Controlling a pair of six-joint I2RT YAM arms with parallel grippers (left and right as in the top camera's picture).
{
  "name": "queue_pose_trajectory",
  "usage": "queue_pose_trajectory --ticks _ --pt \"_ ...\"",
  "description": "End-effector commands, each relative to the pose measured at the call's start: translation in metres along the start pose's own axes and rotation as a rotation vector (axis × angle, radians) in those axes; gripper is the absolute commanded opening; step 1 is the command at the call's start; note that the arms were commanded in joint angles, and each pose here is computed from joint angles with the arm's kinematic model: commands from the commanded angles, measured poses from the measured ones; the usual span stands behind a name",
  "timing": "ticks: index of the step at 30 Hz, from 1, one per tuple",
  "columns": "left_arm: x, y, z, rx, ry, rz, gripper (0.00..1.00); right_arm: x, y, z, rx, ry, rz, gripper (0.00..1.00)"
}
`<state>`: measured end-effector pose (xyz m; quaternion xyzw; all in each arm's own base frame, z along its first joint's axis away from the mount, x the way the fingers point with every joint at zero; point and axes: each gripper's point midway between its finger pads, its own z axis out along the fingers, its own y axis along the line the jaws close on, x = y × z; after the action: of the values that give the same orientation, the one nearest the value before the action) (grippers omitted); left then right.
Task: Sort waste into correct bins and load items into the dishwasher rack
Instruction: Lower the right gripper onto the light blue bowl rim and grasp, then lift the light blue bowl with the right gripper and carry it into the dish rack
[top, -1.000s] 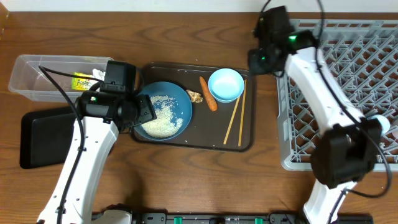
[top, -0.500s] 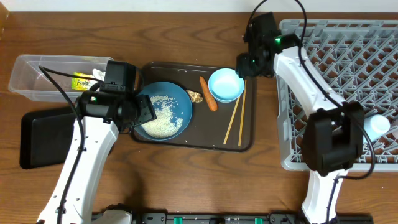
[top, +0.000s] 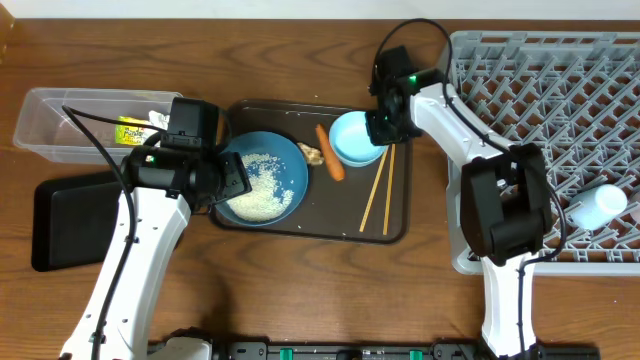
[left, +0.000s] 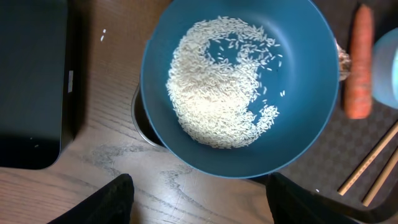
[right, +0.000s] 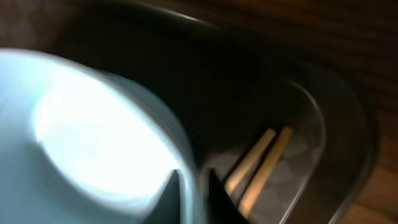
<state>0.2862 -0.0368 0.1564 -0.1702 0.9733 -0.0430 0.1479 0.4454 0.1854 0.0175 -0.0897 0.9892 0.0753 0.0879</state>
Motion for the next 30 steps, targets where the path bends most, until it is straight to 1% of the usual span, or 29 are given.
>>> queue_pose_trajectory --ticks 1,5,8,11,15,17,20,24,30 --pt "-0.003 0.002 -0.004 -0.007 -0.015 0.009 0.69 0.007 -0.004 0.013 0.034 0.032 0.037 0.01" --pt "-0.003 0.002 -0.004 -0.006 -0.016 0.009 0.69 0.004 -0.010 0.010 0.072 0.012 0.053 0.01" --pt "-0.003 0.002 -0.004 -0.007 -0.015 0.009 0.69 -0.006 -0.018 -0.008 0.118 -0.038 0.057 0.01" --pt "-0.003 0.002 -0.004 -0.007 -0.015 0.009 0.69 -0.022 -0.030 -0.044 0.164 -0.130 0.073 0.01" --pt "-0.003 0.002 -0.004 -0.006 -0.016 0.009 0.69 -0.040 -0.043 -0.112 0.192 -0.279 0.083 0.01" --pt "-0.003 0.002 -0.004 -0.006 -0.016 0.009 0.69 -0.044 -0.047 -0.143 0.191 -0.340 0.059 0.01" --pt "-0.003 0.002 -0.004 -0.006 -0.016 0.009 0.69 -0.042 -0.054 -0.178 0.217 -0.389 0.023 0.01" --pt "-0.003 0.002 -0.004 -0.006 -0.016 0.009 0.69 -0.029 -0.105 -0.223 0.441 -0.434 0.100 0.01" --pt "-0.003 0.002 -0.004 -0.006 -0.016 0.009 0.69 0.003 -0.207 -0.300 0.978 -0.457 0.288 0.01"
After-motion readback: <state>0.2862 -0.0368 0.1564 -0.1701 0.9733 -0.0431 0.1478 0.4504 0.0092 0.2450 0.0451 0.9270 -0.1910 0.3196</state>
